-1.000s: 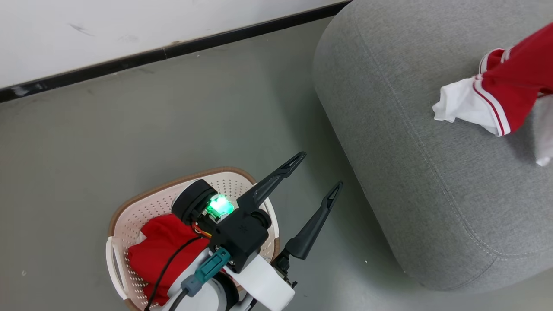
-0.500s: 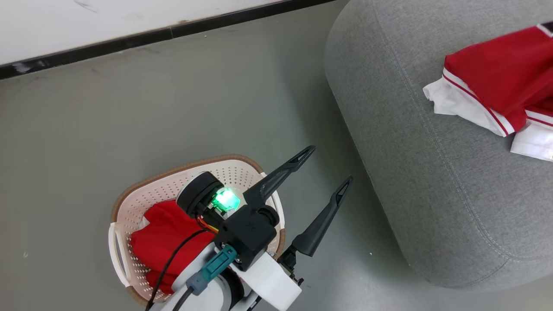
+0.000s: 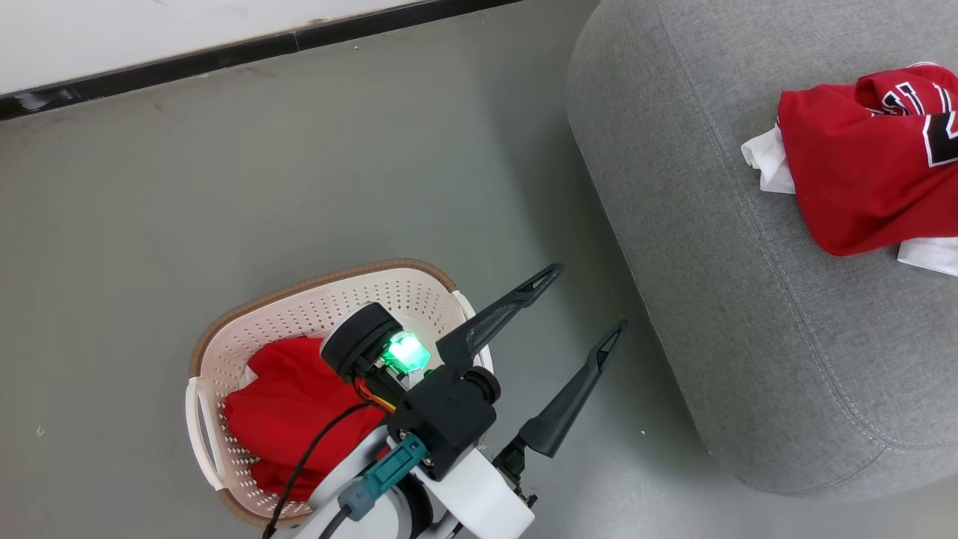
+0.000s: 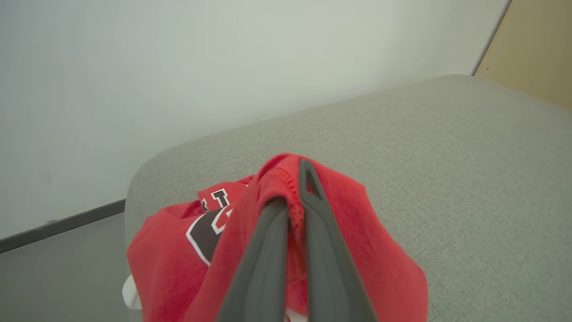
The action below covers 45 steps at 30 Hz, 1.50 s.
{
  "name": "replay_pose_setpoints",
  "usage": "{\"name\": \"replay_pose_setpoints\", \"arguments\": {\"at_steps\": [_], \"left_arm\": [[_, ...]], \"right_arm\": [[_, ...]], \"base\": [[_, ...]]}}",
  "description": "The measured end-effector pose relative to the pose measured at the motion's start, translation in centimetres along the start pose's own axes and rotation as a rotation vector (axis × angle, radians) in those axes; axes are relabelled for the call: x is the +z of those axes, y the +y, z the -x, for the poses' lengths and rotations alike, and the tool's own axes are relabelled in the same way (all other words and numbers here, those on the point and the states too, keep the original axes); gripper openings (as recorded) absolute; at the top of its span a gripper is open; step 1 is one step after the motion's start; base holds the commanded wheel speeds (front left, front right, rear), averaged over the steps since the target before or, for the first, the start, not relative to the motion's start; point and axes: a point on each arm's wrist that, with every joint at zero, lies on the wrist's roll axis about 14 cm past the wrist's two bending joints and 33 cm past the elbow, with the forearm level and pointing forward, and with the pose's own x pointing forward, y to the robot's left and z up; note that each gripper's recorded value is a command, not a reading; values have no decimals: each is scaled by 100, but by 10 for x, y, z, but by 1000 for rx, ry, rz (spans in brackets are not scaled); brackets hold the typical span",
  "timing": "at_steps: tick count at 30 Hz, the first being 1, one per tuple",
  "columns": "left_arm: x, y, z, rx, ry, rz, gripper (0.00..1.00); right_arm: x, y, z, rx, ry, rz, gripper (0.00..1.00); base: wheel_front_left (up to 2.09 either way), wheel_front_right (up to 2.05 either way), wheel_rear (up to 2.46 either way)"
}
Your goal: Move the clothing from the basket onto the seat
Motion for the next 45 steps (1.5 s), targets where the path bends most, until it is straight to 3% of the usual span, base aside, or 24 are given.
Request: {"name": "replay_pose_setpoints", "arguments": {"at_steps": [10,11,12,13,14,17,19,45], "left_arm": [[-5,-12,-2,-42,12,7,100],[-5,-13,-2,-46,14,7,100],[-6,-14,-1,-48,16,7,100],[-6,-15,-1,-50,18,7,100],[-7,-16,-1,-52,20,7,100],[-8,-17,-1,-55,26,9,100],[-9,-18,0,-56,28,8,100],[-2,-34,-7,-101,1,12,100]], "right_arm": [[-30,-4,5,-34,67,-20,0],[-32,-6,6,-41,74,-27,7],[-34,-7,7,-47,76,-33,25],[-35,-8,7,-51,76,-35,36],[-36,-9,8,-54,79,-35,36],[-41,-7,9,-55,87,-46,58],[-44,-4,10,-52,88,-54,99],[-79,5,59,-9,104,-83,100]], "base": [[0,0,0],[0,0,0],[0,0,0],[0,0,0],[0,0,0],[0,0,0],[0,0,0],[0,0,0]]}}
